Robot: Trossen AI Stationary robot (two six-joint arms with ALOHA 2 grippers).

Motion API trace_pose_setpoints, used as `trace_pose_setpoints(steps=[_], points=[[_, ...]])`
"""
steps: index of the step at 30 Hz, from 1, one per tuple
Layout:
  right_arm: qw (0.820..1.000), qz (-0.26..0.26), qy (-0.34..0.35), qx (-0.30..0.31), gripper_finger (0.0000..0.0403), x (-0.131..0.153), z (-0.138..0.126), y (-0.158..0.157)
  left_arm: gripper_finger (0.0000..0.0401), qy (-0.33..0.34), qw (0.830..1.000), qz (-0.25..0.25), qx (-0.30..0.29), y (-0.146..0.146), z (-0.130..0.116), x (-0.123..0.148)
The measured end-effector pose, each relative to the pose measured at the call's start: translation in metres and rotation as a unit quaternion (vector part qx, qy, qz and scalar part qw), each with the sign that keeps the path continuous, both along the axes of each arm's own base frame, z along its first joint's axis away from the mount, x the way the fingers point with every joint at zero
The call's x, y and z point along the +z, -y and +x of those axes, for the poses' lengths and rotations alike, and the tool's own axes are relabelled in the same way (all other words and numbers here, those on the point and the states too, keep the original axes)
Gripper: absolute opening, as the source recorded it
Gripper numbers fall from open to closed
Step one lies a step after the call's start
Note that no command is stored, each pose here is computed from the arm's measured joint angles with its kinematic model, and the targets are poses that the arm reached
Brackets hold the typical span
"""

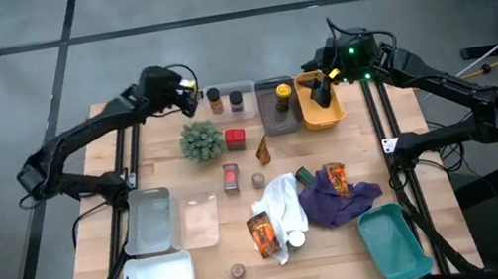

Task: Sort spices by type
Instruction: Put the top white seasoning bottle into the gray bin

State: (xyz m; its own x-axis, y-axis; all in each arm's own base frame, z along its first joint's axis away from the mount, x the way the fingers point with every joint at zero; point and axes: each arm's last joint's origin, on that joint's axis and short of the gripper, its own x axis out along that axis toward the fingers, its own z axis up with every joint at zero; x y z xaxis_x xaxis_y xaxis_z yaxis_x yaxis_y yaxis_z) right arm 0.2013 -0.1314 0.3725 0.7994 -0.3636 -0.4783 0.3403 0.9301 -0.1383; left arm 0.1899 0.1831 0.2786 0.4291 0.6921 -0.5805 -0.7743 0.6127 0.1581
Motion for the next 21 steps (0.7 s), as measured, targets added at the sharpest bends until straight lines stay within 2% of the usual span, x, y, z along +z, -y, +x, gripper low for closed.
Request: trace_pose_setpoints(steps=[4,9,12,15,21], points=[[0.999,0.02,0.015,0.046,0.0225,0.0,0.001,-0.003,0.0187,0.026,0.999,0.021,-0.017,0.021,-0.011,0.038],[0.997,0.031,0.022,0.07,0.0225,0.0,0.004,-0.003,0.0187,0.078,0.993,0.015,-0.088,0.06,-0.027,0.069],[0.997,0.035,0.018,0.07,0.0225,-0.003,0.007,-0.001,0.0187,0.094,0.988,-0.009,-0.121,0.085,-0.038,0.075],[0.997,0.043,0.008,0.07,0.0225,-0.009,0.012,0.003,0.0187,0.083,0.985,-0.04,-0.149,0.108,-0.051,0.075],[0.996,0.06,-0.015,0.068,0.0225,-0.023,0.025,0.011,0.0187,0.035,0.976,-0.149,-0.156,0.143,-0.082,0.063]])
